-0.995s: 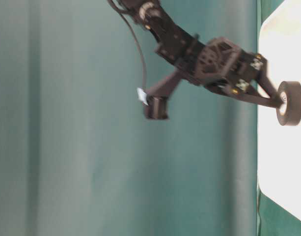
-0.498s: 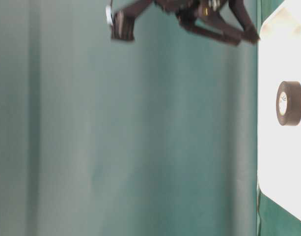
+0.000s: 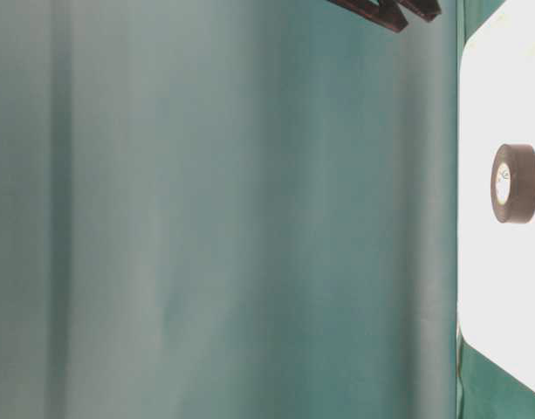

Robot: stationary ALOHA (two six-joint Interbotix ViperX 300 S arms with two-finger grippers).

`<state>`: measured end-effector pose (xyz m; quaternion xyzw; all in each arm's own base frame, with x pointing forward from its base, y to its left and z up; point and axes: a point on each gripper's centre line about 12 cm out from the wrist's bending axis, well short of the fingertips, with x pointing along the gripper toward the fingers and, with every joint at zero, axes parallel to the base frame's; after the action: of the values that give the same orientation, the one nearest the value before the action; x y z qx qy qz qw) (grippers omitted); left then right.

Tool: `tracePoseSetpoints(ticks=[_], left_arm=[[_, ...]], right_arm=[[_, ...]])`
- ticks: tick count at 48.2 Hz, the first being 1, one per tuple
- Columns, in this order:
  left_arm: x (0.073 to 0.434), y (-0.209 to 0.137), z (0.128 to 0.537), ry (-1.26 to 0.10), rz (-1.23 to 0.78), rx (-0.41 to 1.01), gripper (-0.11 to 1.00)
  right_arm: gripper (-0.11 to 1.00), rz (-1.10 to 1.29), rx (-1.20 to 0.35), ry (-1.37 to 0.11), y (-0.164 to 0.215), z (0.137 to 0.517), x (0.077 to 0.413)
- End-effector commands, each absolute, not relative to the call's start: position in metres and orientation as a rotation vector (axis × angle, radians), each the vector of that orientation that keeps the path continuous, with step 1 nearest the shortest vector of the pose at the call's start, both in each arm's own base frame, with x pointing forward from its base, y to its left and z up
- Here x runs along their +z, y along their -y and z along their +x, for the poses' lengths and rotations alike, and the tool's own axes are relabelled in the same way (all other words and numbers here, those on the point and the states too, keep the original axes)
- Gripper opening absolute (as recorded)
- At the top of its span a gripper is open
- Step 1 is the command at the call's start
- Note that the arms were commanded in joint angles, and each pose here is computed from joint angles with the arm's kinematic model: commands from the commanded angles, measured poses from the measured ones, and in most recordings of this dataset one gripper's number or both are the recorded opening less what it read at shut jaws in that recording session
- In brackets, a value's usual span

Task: Put the tape alternately from left to right into the white case.
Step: 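Release the black roll in the tray and retract the right gripper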

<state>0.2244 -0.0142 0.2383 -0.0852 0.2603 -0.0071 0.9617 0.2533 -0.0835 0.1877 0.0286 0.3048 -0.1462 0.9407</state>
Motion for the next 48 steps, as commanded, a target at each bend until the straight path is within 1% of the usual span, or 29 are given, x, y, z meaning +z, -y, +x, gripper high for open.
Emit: tracePoseSetpoints(ticks=[1, 12, 27, 39, 48], left_arm=[[0.244, 0.015, 0.227, -0.508, -0.174, -0.019, 0.58], [0.243, 0.015, 0.226, -0.509, -0.173, -0.019, 0.58], [0.239, 0.015, 0.224, -0.518, -0.172, -0.018, 0.58], [0.239, 0.015, 0.224, -0.517, -0.171, -0.019, 0.58], [0.239, 0.015, 0.225, -0.517, -0.17, -0.02, 0.58]], right_arm=[[0.6, 0.044, -0.261, -0.59, 0.074, 0.258, 0.195], [0.6, 0.007, -0.137, -0.594, 0.04, 0.263, 0.193], [0.6, -0.031, -0.005, -0.575, 0.004, 0.257, 0.193], [0.6, -0.035, 0.016, -0.532, -0.001, 0.255, 0.195], [0.6, -0.036, 0.017, -0.528, -0.001, 0.256, 0.196]])
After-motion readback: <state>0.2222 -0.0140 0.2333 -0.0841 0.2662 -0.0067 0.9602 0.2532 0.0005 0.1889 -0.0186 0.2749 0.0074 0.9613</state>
